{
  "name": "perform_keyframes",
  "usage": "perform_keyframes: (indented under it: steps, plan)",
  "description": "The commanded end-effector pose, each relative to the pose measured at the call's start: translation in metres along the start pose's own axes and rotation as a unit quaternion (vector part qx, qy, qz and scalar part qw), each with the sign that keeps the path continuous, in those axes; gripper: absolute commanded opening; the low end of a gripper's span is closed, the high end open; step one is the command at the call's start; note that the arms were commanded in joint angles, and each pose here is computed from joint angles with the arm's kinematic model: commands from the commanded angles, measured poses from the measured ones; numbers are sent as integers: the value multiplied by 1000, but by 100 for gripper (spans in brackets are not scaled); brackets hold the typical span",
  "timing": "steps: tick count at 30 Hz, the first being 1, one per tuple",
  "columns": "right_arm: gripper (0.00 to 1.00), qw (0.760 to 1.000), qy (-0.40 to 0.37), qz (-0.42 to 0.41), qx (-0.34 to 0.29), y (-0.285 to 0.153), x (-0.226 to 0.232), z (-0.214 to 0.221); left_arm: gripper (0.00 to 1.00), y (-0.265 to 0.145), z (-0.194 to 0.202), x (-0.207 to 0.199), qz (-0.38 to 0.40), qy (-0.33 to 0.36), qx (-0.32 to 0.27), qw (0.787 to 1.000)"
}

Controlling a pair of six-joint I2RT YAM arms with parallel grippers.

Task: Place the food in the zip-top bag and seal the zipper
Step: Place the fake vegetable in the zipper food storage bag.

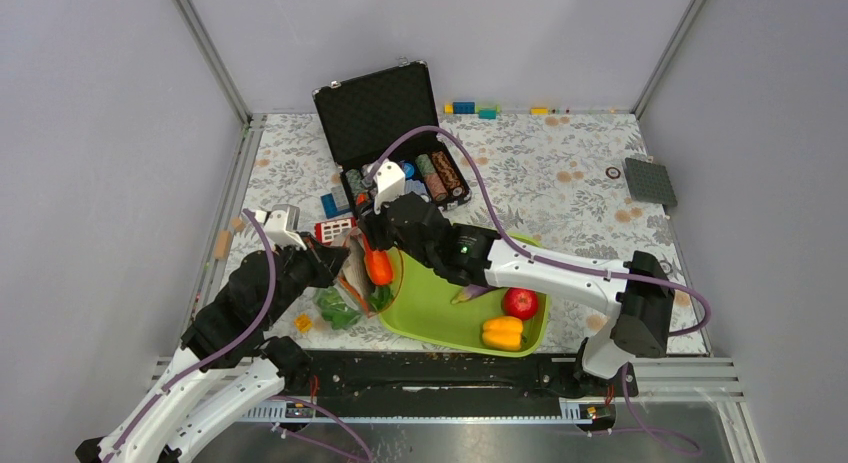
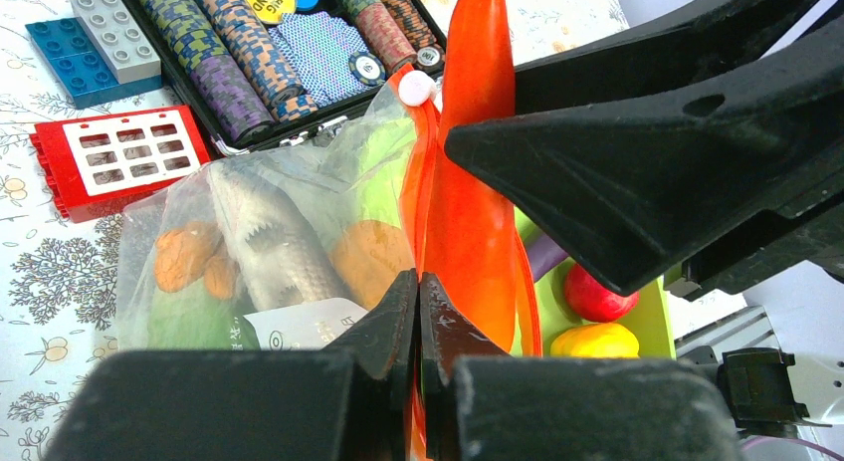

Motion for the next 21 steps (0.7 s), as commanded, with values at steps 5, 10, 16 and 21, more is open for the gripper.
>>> perform_keyframes:
  steps: [5, 10, 16, 21]
  plan:
    - [39, 999, 18, 24, -27, 3, 6, -15, 0, 0, -13, -8, 29, 0, -30, 999]
    - [11, 998, 54, 19, -31, -3, 9, -19, 0, 2, -13, -9, 31, 0, -27, 999]
    - [0, 987, 143, -67, -37, -21, 25, -19, 0, 4, -11, -10, 29, -1, -21, 999]
    - [0, 969, 200, -127, -73, -31, 32, -19, 0, 5, -11, -11, 30, -9, -18, 999]
Point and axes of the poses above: each gripper's point midway between its finger pads, its own y axis out along the fingers, its own x axis along the line the jaws close on, z = x × y, the point moved 6 cm from there along -y, back along the fingers, and after that the axes turned 15 degrees about y, right-handed, at the moved point
